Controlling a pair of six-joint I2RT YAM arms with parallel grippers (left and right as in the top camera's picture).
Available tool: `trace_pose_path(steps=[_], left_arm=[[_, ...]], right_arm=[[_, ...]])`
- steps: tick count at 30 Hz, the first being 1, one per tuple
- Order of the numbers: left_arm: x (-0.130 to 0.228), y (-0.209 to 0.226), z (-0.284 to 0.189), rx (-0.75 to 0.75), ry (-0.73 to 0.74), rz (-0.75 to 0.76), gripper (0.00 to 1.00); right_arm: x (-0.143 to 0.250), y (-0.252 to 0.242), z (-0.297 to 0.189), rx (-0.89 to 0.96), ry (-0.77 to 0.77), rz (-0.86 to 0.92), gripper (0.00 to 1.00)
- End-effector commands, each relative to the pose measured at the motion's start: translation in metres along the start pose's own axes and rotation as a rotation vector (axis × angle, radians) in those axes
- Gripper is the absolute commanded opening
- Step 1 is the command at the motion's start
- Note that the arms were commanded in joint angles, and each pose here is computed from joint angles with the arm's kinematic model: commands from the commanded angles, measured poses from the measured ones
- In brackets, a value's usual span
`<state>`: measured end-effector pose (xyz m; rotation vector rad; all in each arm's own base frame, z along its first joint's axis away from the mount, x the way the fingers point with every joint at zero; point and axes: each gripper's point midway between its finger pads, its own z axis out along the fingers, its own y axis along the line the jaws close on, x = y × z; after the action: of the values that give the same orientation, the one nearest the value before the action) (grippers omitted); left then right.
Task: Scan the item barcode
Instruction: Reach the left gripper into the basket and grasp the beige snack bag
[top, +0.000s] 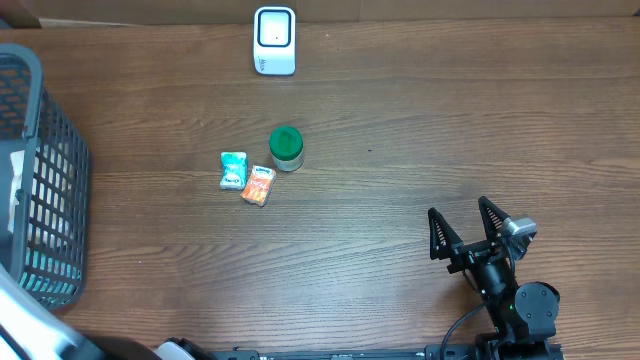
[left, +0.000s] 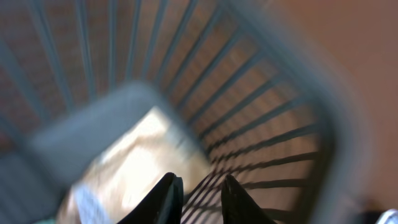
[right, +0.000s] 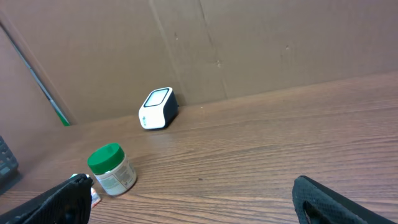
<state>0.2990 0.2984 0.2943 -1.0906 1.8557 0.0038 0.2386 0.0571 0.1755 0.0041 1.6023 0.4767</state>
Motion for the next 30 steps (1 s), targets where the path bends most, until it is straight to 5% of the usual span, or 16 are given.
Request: trace_pose_path(steps=[1,6,9,14,24,28,30], left_arm=[[-0.031,-0.044,-0.076,0.079,-0.175,0.064,0.23],[-0.031,-0.071,-0.133,0.117,-0.279,0.118,0.26],[-0.030,-0.054,-0.135,0.026,-0.290,0.100,0.48],[-0.016,-0.027,-0.088,-0.060,-0.184,0.068,0.75],[0.040,0.040,0.032,-0.110,0.184,0.226,0.84],[0.062,0.079,0.062,-0.139,0.293,0.271,1.00],[0.070,0.096,0.072,-0.159,0.332,0.306,0.99]], right_arm=[[0.000,-0.003,0.000,0.009,-0.010,-0.002,1.00],[0.000,-0.003,0.000,0.009,-0.010,-0.002,1.00],[0.000,-0.003,0.000,0.009,-0.010,-0.002,1.00],[0.000,-0.003,0.000,0.009,-0.010,-0.002,1.00],[0.000,-0.003,0.000,0.009,-0.010,-0.002,1.00],[0.000,-0.003,0.000,0.009,-0.010,-0.002,1.00],[0.000,-0.003,0.000,0.009,-0.010,-0.002,1.00]])
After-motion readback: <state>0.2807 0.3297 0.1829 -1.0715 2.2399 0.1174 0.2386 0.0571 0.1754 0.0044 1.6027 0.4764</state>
